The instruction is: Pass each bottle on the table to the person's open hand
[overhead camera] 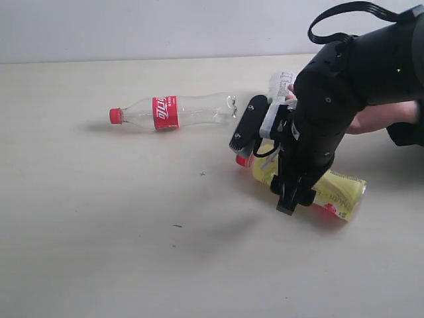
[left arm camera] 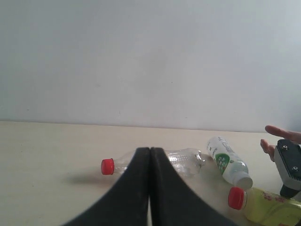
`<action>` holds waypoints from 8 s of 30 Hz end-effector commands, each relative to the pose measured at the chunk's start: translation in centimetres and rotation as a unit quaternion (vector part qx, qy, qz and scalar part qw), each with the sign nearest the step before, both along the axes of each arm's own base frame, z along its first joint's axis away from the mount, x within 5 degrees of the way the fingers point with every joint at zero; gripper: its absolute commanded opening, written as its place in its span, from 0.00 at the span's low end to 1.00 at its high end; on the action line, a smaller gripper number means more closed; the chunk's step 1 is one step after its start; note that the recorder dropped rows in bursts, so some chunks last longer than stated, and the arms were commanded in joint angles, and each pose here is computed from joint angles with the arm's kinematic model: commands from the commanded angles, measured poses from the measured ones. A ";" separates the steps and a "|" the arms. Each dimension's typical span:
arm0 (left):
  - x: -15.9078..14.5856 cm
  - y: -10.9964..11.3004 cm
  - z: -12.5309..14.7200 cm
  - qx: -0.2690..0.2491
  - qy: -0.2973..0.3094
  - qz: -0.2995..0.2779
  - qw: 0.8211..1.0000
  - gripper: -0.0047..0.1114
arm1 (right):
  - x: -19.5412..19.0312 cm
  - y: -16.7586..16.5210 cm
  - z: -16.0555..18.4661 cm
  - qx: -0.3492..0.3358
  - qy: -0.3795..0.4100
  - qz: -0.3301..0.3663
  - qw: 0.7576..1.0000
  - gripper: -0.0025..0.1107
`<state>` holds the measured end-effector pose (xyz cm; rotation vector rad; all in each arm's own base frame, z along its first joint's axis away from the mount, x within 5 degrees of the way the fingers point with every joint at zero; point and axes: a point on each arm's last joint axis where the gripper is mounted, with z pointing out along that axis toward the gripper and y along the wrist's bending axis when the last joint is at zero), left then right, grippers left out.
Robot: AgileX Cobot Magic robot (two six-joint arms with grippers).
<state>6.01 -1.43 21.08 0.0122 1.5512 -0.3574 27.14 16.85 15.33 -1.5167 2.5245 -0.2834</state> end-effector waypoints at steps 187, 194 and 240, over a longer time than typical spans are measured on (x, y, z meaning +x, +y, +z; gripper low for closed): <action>-0.1 0.0 0.0 -0.007 -0.001 0.001 1.000 0.04 | -18.3 -12.6 14.5 0.441 -0.388 -0.115 0.801 0.03; -0.1 0.0 0.0 -0.007 -0.001 0.001 1.000 0.04 | -18.4 -12.7 14.6 0.444 -0.393 -0.113 0.797 0.03; 0.0 0.1 -0.1 -0.006 0.004 0.003 1.000 0.04 | -18.5 -12.8 15.2 0.463 -0.410 -0.117 0.777 0.03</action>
